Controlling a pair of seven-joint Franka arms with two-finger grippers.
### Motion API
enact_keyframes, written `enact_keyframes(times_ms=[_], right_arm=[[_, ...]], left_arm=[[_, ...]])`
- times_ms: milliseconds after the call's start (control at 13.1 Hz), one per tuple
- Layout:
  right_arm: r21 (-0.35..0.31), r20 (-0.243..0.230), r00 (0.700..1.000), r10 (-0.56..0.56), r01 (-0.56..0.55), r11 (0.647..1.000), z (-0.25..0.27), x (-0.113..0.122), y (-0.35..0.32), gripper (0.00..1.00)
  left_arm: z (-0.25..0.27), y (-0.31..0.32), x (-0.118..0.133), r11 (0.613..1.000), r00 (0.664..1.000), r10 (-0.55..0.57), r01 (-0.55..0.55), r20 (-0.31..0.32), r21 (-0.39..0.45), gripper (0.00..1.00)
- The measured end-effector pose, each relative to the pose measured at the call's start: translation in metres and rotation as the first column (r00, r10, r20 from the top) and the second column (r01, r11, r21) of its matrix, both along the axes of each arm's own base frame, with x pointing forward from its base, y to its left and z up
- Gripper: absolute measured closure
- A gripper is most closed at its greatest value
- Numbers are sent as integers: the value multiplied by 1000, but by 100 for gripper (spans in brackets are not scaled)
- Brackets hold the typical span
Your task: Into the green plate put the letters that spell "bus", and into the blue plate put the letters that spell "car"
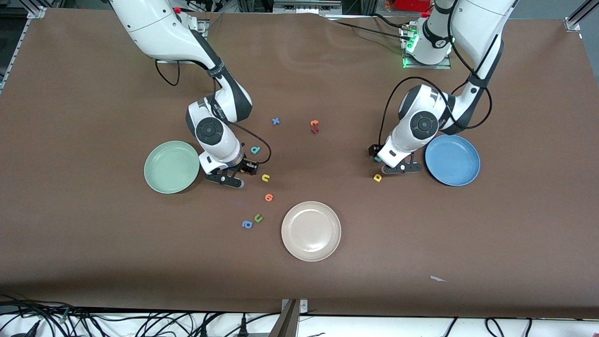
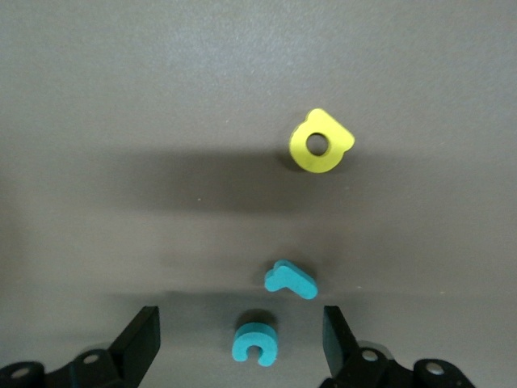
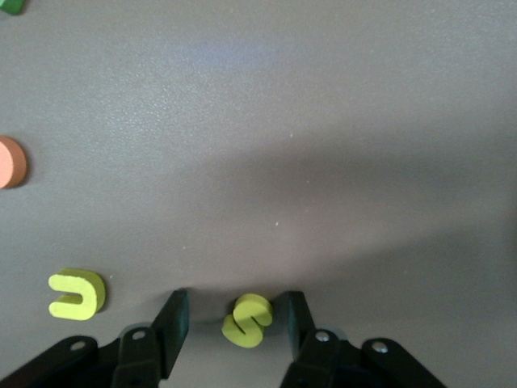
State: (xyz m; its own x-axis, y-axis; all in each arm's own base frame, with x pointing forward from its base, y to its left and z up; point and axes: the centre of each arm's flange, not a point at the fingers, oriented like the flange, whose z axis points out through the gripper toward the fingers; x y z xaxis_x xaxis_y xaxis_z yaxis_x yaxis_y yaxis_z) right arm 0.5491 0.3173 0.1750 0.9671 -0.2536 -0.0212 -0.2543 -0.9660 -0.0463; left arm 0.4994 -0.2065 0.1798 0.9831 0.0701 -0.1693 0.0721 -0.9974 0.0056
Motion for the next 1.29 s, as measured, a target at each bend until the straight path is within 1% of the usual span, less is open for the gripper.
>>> enact_keyframes(times_ms=[152, 305, 381, 457, 533, 685, 761, 838, 914, 990, 1066, 1142, 1218, 1294], right_arm=[[-1, 0, 1000, -1, 1, 1000, 0, 0, -1, 46], [-2, 2, 1000, -3, 3, 1000, 2, 1, -3, 69], [-3, 2, 1000, -3, 3, 1000, 2, 1, -3, 69], [-1, 6, 1000, -2, 2, 1000, 3, 1, -2, 75], [0, 8, 1000, -2, 2, 1000, 6, 1, -2, 78], [-2, 11, 1000, 0, 0, 1000, 7, 3, -4, 78], [-7, 14, 1000, 5, -5, 1000, 10, 5, -8, 78], [-15, 13, 1000, 17, -17, 1000, 16, 9, -14, 78], [-27, 7, 999, 36, -36, 999, 25, 12, -22, 78], [-40, 1, 998, 59, -59, 997, 36, 16, -32, 78], [-57, -11, 996, 90, -91, 994, 47, 22, -47, 78], [-76, -34, 991, 127, -129, 989, 57, 27, -65, 78], [-92, -61, 984, 168, -173, 981, 65, 31, -84, 78], [-103, -82, 975, 208, -215, 971, 72, 36, -106, 78]], left_arm=[[-5, 1, -4, 1000, 1000, -14, 14, 24, -10, 13], [-10, 3, -9, 1000, 999, -20, 21, 41, -17, 13], [-11, 3, -10, 1000, 999, -21, 22, 41, -18, 14], [-11, 2, -11, 999, 999, -25, 26, 40, -19, 16], [-11, 0, -12, 999, 999, -28, 29, 40, -20, 18], [-12, -1, -14, 999, 999, -32, 33, 36, -20, 20], [-13, -2, -15, 999, 999, -33, 34, 35, -20, 26], [-13, -2, -15, 999, 999, -33, 34, 34, -20, 26], [-13, -1, -15, 999, 999, -33, 34, 34, -20, 31], [-13, -2, -15, 999, 999, -33, 34, 34, -20, 32], [-12, -2, -16, 999, 999, -35, 35, 35, -20, 38], [-12, -4, -16, 999, 999, -37, 38, 34, -22, 38], [-11, -5, -16, 999, 999, -39, 40, 35, -22, 47], [-10, -5, -16, 999, 999, -40, 40, 36, -22, 59]])
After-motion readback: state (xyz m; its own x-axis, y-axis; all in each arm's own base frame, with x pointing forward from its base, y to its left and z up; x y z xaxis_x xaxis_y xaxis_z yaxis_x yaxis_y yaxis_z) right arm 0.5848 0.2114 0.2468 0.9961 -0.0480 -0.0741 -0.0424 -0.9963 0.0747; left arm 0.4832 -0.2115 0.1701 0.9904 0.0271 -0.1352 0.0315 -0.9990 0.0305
